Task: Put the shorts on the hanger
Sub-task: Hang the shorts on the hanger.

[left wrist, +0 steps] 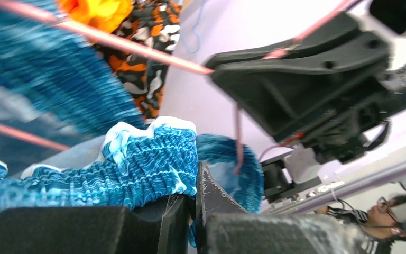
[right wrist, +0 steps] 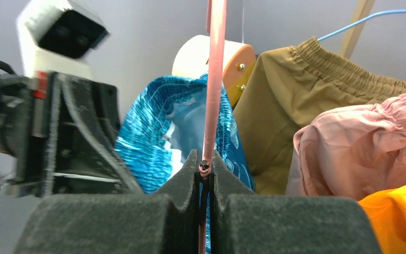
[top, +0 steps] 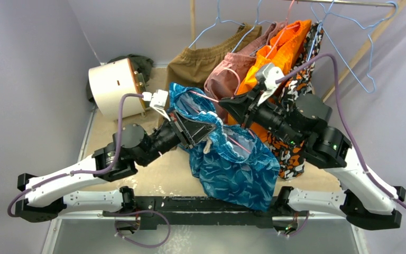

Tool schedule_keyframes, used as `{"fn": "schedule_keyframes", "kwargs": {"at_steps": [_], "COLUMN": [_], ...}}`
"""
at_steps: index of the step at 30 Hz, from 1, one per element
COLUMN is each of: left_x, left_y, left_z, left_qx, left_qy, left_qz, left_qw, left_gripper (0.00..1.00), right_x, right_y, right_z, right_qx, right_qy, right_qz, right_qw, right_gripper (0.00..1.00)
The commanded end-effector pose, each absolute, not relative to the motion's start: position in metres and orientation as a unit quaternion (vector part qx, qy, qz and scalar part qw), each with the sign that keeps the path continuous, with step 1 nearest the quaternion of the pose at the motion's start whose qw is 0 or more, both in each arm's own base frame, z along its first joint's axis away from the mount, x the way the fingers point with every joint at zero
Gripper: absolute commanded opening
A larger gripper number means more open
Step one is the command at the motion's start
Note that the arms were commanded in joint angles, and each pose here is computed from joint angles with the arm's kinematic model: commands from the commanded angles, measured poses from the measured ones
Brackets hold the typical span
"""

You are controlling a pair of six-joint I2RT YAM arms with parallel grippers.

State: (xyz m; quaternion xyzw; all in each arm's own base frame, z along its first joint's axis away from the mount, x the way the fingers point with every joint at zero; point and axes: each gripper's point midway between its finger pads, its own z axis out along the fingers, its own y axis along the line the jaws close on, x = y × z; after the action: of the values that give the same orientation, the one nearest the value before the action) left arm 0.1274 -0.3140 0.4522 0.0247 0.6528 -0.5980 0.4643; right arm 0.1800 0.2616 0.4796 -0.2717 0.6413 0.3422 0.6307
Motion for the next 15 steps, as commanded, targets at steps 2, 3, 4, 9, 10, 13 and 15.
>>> {"fn": "schedule_keyframes", "kwargs": {"at_steps": [2,3,4,9,10,13,15], "left_x": [0.141,0.141,0.142,0.142,0.141,0.135,0.129], "left_y": [-0.313,-0.314,-0.315,-0.316,-0.316,-0.317,-0.317], "left_z": [0.422,0.416,0.409,0.389,0.387,0.381,0.378], "left_qx": [-0.019,-0.019,-0.019,-0.014,-0.012,0.004,0.020], "left_qy": [0.687,0.694,0.702,0.725,0.728,0.735,0.739], "left_qz": [-0.567,-0.561,-0.553,-0.532,-0.530,-0.529,-0.531], "left_qw": [0.454,0.452,0.448,0.437,0.435,0.424,0.414], "left_gripper": [0.10,0.12,0.15,0.27,0.30,0.45,0.51], "right_x": [0.167,0.169,0.164,0.142,0.139,0.132,0.128], "right_y": [0.256,0.260,0.263,0.253,0.252,0.248,0.243], "right_z": [0.504,0.494,0.491,0.500,0.502,0.507,0.512], "right_qx": [-0.269,-0.280,-0.289,-0.277,-0.276,-0.274,-0.268], "right_qy": [0.613,0.619,0.616,0.574,0.569,0.556,0.545], "right_qz": [0.374,0.367,0.374,0.434,0.437,0.452,0.462], "right_qw": [0.642,0.635,0.630,0.638,0.639,0.641,0.647], "right_gripper": [0.00,0.00,0.00,0.00,0.00,0.00,0.00]}}
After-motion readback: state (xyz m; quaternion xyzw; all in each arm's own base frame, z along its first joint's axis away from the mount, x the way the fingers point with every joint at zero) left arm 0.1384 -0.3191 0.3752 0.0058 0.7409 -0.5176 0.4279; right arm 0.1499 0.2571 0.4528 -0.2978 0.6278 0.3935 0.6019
